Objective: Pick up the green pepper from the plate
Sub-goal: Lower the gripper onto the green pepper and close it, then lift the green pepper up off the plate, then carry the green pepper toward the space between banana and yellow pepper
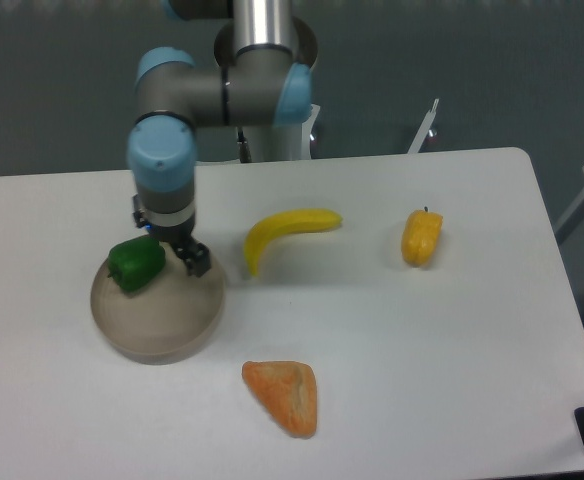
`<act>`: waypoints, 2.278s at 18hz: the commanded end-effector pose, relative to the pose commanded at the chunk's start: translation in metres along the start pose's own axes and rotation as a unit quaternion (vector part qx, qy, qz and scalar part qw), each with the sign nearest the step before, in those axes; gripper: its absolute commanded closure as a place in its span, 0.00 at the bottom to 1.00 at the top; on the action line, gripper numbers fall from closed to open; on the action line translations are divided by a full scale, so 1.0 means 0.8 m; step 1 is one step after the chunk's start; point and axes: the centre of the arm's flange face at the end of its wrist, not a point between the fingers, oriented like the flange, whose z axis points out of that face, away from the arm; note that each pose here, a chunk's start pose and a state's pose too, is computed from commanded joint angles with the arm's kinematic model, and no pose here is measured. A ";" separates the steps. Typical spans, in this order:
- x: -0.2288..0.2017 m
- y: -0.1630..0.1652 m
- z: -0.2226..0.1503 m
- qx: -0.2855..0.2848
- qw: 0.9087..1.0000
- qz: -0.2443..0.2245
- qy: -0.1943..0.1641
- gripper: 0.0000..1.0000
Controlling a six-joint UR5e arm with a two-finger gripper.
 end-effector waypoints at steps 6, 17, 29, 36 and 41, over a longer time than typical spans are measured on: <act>0.020 -0.027 0.038 -0.003 1.000 0.003 0.001 0.00; 0.018 -0.036 0.044 0.012 1.000 0.007 -0.013 0.54; -0.002 -0.023 -0.042 0.047 0.996 0.022 -0.066 0.71; -0.122 0.069 -0.121 0.049 0.991 0.026 -0.120 0.72; -0.188 0.160 -0.170 0.043 0.991 0.014 -0.127 0.71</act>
